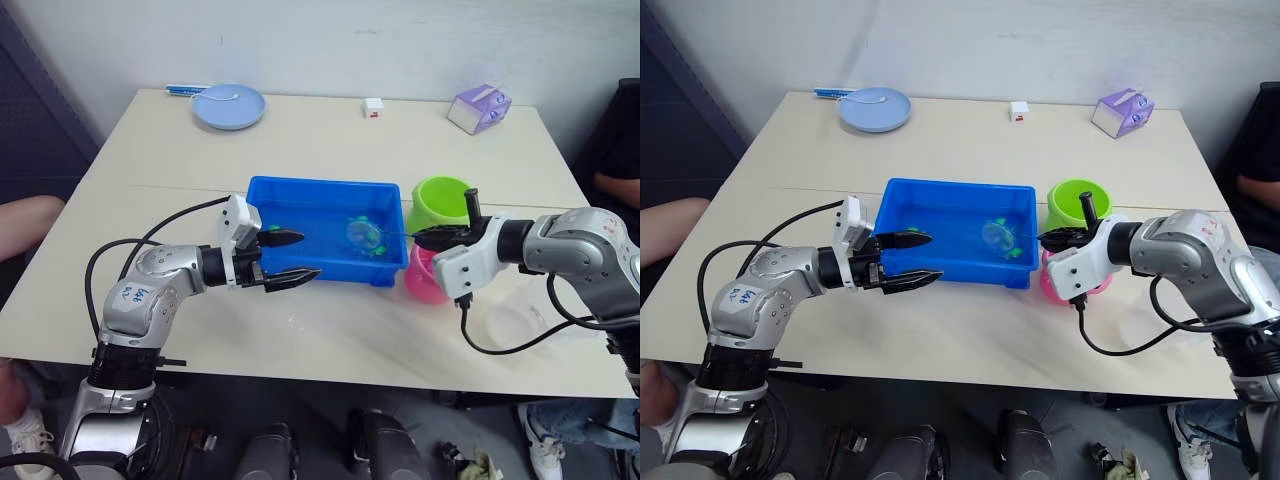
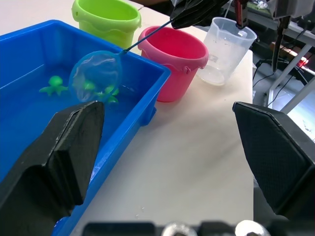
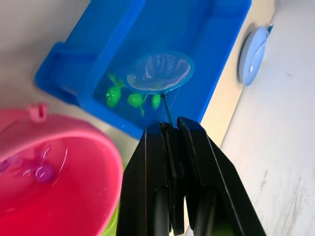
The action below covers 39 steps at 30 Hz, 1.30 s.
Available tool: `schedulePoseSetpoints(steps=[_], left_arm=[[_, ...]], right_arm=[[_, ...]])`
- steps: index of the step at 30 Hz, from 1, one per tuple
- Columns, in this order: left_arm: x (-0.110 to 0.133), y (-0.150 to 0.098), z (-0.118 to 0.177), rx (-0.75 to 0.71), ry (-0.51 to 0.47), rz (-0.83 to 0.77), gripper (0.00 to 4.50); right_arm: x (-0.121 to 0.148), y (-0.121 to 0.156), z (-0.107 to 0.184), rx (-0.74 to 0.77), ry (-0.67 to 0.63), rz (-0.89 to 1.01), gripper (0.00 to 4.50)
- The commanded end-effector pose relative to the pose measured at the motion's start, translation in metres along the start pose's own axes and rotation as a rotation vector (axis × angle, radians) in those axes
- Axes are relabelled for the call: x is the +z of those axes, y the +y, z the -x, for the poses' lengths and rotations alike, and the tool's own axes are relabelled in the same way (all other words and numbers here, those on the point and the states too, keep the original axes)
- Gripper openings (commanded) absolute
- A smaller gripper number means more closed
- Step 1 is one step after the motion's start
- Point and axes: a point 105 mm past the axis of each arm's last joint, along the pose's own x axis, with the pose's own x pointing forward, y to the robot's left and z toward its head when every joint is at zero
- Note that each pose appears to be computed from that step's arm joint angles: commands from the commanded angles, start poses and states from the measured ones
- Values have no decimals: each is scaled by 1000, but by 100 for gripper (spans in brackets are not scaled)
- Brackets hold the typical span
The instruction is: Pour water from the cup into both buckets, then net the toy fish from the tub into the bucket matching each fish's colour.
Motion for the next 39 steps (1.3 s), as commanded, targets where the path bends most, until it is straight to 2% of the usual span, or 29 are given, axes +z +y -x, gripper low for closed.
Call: schedulePoseSetpoints(steps=[1,4,8,14,18,21,26,32,39], left_arm=[[14,-2,-2,-15,-41,-47,450],[15,-1,-2,-14,-45,-49,450],[17,-1,-4,-14,-53,-53,450],[19,2,-4,-6,-60,-56,450],[20,4,-3,-1,-63,-56,450],[19,3,-3,-2,-64,-55,450],[19,5,-3,-4,-61,-56,450],[14,11,6,11,-22,-66,450],[16,21,25,38,24,-99,450]], right_arm=[[-12,-16,13,-47,61,38,77],[-21,-12,16,-14,104,59,77],[-23,4,7,34,100,58,77],[-10,5,4,43,44,50,77],[1,-5,5,-18,6,0,77],[-4,-9,9,-34,38,-23,77],[-11,6,11,10,60,-89,77],[4,21,-1,39,6,-229,77],[21,21,-14,-52,-83,-604,77]])
